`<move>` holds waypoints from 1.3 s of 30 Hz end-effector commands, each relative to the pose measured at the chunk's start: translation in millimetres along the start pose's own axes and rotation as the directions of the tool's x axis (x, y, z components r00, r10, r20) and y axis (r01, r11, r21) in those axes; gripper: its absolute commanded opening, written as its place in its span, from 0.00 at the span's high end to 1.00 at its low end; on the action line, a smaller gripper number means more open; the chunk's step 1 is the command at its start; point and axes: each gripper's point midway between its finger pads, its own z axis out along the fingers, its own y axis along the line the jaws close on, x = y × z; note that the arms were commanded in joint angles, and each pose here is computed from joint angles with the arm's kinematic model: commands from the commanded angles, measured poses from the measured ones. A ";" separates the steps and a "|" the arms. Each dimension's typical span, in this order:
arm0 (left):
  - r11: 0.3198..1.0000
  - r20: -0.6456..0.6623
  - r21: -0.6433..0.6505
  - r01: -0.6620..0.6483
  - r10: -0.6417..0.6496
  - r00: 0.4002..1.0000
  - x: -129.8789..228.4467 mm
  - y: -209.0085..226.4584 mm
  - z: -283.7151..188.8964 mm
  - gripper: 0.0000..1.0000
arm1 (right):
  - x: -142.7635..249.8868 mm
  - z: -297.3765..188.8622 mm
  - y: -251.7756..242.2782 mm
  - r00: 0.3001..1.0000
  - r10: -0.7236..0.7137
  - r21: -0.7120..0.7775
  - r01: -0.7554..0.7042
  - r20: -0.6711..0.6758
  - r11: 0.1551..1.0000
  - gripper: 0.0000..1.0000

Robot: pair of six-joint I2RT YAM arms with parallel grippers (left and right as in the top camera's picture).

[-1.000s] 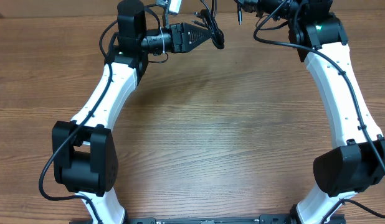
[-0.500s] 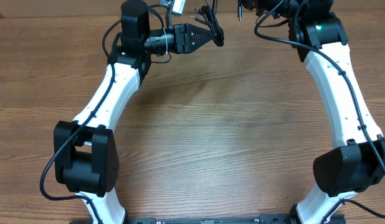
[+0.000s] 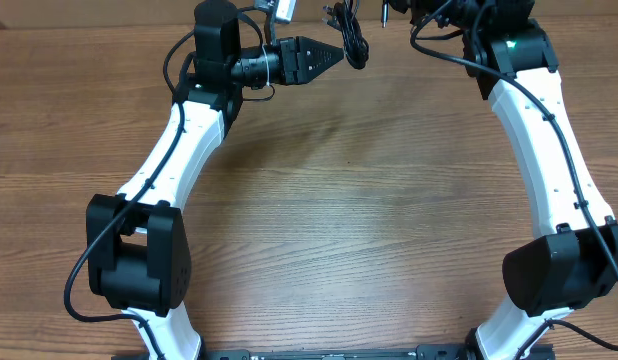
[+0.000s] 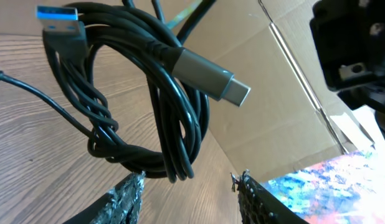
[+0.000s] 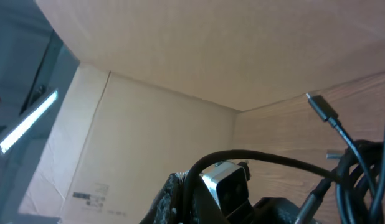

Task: Untangle cables
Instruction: 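Hold the coil raised with the right gripper, left gripper waiting nearby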

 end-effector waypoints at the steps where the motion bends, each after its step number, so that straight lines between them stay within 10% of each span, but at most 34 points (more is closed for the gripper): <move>1: 0.999 0.015 -0.006 -0.047 0.047 0.999 -4.8 -6.6 1.8 0.50 | 3.1 5.8 8.1 0.997 0.071 -0.009 -0.071 0.015 0.997 0.96; 20: 0.997 0.002 -0.030 -0.077 0.077 0.997 5.7 -9.7 20.3 0.50 | 7.9 13.0 10.5 0.988 0.150 -0.008 -0.150 0.028 0.989 0.96; 28: 0.996 -0.006 -0.022 -0.085 0.085 0.996 7.1 -10.5 19.6 0.25 | 4.0 10.5 9.1 0.988 0.150 -0.006 -0.150 0.037 0.989 0.96; 39: 0.995 -0.006 -0.014 -0.103 0.103 0.995 4.5 -8.5 12.6 0.25 | -7.0 2.9 4.9 0.987 0.148 -0.003 -0.148 0.060 0.989 0.96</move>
